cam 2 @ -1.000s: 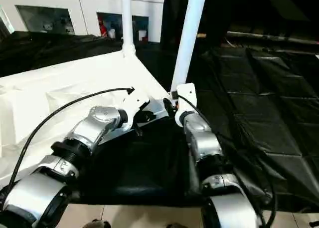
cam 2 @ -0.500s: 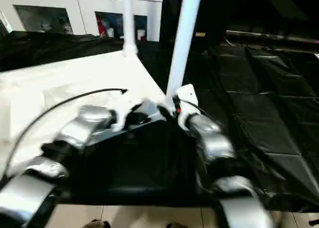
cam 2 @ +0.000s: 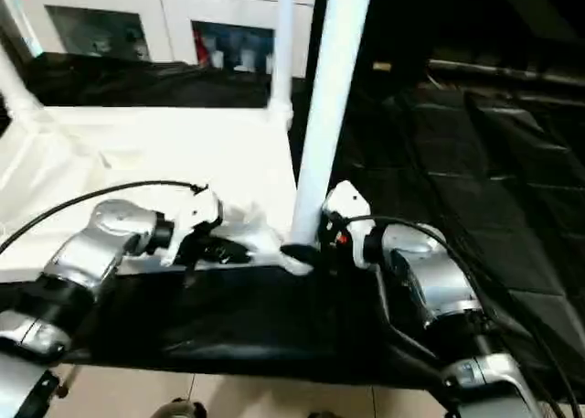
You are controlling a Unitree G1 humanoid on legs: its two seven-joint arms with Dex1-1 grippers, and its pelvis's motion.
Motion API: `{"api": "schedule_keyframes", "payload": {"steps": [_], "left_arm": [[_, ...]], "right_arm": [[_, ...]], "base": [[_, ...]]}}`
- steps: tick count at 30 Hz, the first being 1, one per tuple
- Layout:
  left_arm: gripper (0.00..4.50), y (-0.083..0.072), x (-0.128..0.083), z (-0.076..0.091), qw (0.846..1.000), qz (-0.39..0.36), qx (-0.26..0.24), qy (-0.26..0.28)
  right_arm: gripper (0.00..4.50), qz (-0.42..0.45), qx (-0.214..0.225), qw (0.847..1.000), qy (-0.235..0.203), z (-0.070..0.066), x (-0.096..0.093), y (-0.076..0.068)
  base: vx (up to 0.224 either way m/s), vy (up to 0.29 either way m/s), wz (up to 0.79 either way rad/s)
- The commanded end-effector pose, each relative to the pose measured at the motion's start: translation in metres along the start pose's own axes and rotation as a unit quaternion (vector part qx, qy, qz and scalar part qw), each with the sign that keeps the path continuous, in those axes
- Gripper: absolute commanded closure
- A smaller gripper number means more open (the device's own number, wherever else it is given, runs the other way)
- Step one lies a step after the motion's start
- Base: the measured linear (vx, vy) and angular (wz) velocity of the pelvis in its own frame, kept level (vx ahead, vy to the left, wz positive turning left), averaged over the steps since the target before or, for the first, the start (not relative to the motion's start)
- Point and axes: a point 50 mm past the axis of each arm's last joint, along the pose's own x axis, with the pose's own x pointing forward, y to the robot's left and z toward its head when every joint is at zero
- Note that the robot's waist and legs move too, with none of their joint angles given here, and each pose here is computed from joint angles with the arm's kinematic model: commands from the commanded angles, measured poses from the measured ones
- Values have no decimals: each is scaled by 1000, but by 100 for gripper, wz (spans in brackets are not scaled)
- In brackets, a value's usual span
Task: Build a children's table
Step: Rotate leg to tighten
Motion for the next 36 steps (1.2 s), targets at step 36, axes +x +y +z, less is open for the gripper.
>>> {"api": "schedule_keyframes", "payload": {"steps": [36], "left_arm": [[450,17,28,13,992,118,-46,-12]], "right_arm": [[205,-213,112,970,18,-24,31,-14]], "base": [[0,0,0]]}}
